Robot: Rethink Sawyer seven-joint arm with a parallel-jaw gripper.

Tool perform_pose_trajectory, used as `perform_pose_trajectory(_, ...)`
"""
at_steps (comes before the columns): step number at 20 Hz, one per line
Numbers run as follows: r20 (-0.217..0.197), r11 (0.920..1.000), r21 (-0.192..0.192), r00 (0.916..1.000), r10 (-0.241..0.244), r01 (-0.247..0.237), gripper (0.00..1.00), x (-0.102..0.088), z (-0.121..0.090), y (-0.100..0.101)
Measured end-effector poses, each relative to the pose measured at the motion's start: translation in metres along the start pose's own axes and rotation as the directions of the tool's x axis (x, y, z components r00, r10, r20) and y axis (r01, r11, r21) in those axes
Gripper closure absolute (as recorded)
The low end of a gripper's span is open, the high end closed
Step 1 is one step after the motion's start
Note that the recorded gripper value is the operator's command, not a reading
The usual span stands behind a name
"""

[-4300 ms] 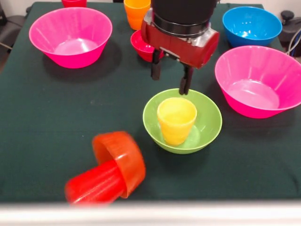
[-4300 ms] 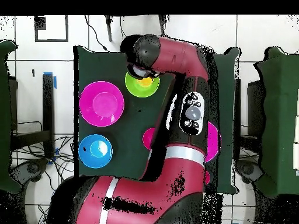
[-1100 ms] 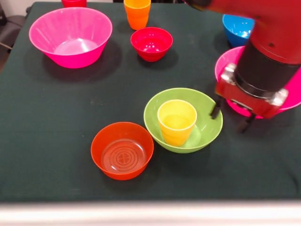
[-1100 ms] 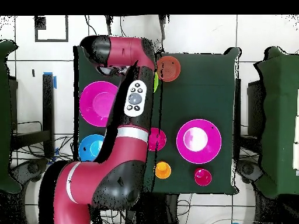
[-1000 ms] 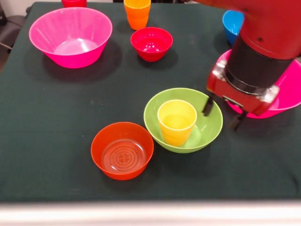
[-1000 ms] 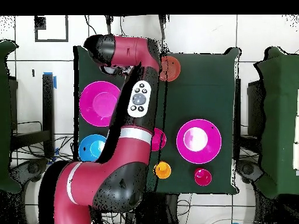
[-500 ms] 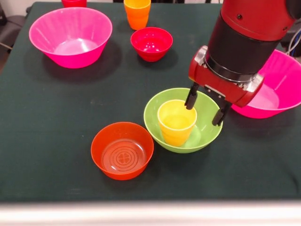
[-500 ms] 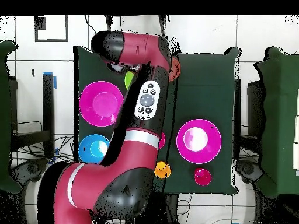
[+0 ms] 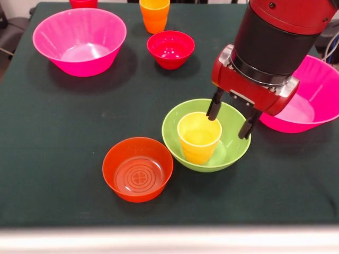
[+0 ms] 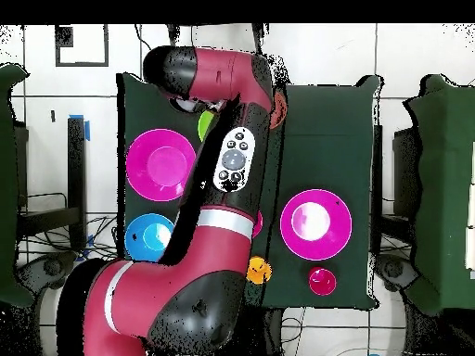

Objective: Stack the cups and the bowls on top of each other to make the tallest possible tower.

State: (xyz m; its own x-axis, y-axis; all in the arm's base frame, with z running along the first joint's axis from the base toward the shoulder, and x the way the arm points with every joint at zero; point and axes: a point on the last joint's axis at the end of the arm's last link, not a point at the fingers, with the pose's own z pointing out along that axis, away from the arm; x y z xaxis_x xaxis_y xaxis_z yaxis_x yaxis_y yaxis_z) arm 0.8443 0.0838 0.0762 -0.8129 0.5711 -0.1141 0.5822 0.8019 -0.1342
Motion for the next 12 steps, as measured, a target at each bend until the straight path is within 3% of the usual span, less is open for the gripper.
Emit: perform_pose_trajectory(12, 0.026, 0.9993, -0.016, 0.9991, 0.033, -0.032, 0.00, 0.005, 0.024, -0.017)
